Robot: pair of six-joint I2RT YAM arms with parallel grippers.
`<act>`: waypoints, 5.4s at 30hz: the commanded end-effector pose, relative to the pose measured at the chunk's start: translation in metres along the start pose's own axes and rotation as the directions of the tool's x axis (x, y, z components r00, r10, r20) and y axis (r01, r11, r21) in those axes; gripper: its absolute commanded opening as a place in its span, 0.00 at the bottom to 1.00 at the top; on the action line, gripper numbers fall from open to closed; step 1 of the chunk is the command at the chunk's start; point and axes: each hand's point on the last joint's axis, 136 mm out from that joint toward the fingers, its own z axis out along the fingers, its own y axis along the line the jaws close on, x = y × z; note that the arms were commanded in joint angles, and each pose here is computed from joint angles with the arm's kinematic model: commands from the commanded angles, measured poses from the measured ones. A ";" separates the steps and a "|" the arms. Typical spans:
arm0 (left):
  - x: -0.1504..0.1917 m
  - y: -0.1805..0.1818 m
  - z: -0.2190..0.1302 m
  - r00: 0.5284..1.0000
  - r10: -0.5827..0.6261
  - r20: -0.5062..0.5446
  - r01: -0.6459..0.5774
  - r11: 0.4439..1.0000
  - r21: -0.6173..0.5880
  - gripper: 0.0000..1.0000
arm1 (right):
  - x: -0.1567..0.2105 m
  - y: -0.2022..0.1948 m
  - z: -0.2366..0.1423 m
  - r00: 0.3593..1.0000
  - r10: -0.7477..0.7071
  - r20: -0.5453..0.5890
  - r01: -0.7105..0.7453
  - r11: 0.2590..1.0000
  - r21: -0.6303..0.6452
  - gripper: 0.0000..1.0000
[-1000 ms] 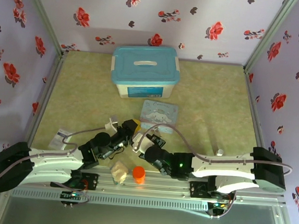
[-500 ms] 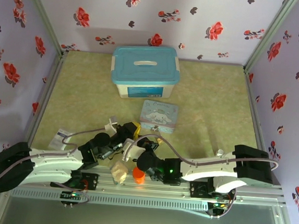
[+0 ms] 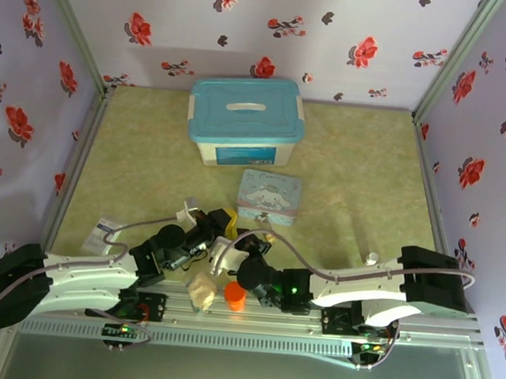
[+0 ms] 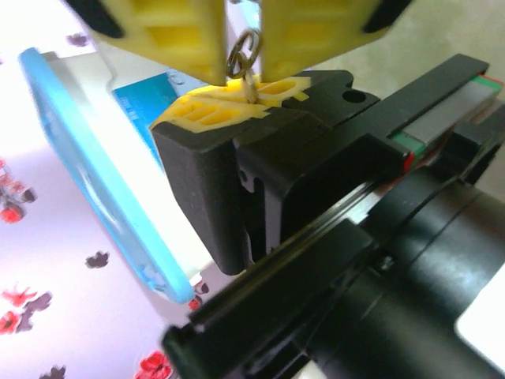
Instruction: Unlock the padlock with the key
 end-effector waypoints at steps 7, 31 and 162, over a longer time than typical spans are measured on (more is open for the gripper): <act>-0.008 -0.011 -0.002 0.994 0.108 0.028 -0.108 0.994 0.025 0.00 | 0.007 -0.009 -0.020 0.919 0.393 0.000 -0.384 0.897 -0.220 0.53; -0.010 -0.086 -0.002 0.852 0.499 0.158 -0.521 0.834 0.180 0.00 | -0.043 -0.080 -0.019 -0.061 0.945 -0.321 -0.759 -0.253 -0.600 0.58; 0.033 0.157 0.099 0.669 0.620 -0.409 -0.732 0.458 -0.504 0.61 | 0.203 -0.048 -0.041 -0.111 0.970 -0.218 -0.974 -0.062 0.218 0.00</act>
